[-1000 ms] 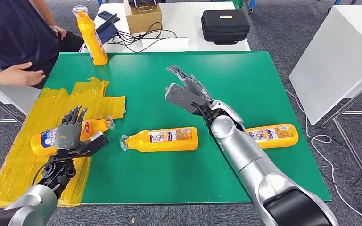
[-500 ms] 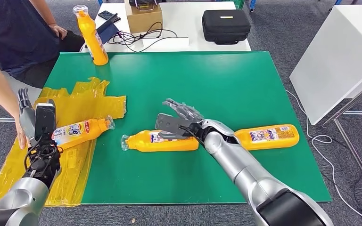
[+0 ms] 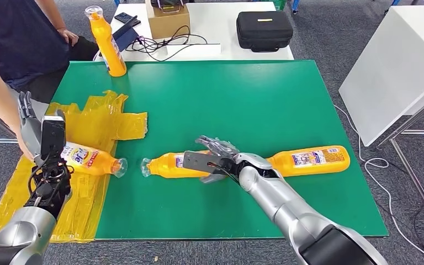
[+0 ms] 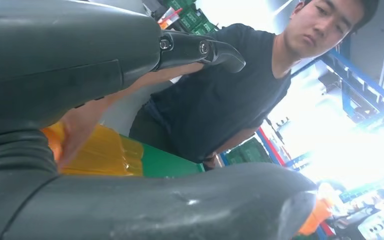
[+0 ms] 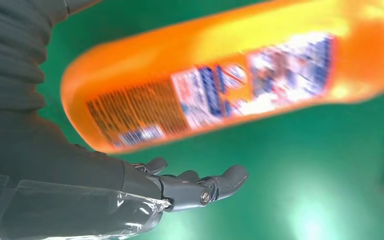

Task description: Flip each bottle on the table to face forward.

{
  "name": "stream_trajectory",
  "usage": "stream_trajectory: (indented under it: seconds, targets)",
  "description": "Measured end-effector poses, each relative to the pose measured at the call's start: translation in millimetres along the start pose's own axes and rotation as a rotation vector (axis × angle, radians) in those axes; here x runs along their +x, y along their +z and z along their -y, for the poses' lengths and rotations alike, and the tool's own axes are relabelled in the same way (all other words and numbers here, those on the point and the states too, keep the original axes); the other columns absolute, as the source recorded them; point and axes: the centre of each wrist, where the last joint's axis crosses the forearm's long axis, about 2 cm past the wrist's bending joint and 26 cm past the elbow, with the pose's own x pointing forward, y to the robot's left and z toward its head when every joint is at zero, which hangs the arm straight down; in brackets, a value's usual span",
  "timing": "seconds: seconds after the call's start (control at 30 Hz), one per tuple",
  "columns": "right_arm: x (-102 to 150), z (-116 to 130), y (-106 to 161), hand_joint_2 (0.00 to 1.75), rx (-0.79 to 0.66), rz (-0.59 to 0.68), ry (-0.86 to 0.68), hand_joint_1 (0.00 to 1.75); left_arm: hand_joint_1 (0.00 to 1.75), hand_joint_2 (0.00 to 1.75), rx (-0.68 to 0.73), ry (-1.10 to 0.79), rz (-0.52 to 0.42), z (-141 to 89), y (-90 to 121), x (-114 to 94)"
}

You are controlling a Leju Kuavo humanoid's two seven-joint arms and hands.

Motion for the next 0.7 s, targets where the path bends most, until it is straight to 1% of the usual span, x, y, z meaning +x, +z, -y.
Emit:
stream_trajectory:
  seconds: [0.23,0.33,0.37,0.47,0.5,0.7]
  targets:
    - [-19,-15,5,1.75,0.033,-0.162,0.124,0.0,0.0,0.0,-0.009,0.017,0.002,4,0,3]
    - [-26,-18,7,1.75,0.051,-0.203,0.159,0.0,0.0,0.0,-0.009,0.024,0.004,5,-1,5]
    - [-28,-19,7,1.75,0.057,-0.213,0.169,0.23,0.0,0.0,-0.009,0.027,0.006,6,-1,6]
    - [-32,-21,8,1.75,0.077,-0.242,0.202,1.53,0.0,0.0,-0.008,0.036,0.013,8,-3,9]
    - [-33,-21,8,1.75,0.081,-0.25,0.212,1.74,0.0,0.0,-0.006,0.04,0.015,8,-4,10]
    - [-42,-21,11,1.75,0.09,-0.271,0.233,1.75,0.0,0.0,-0.003,0.059,0.028,13,-9,17]
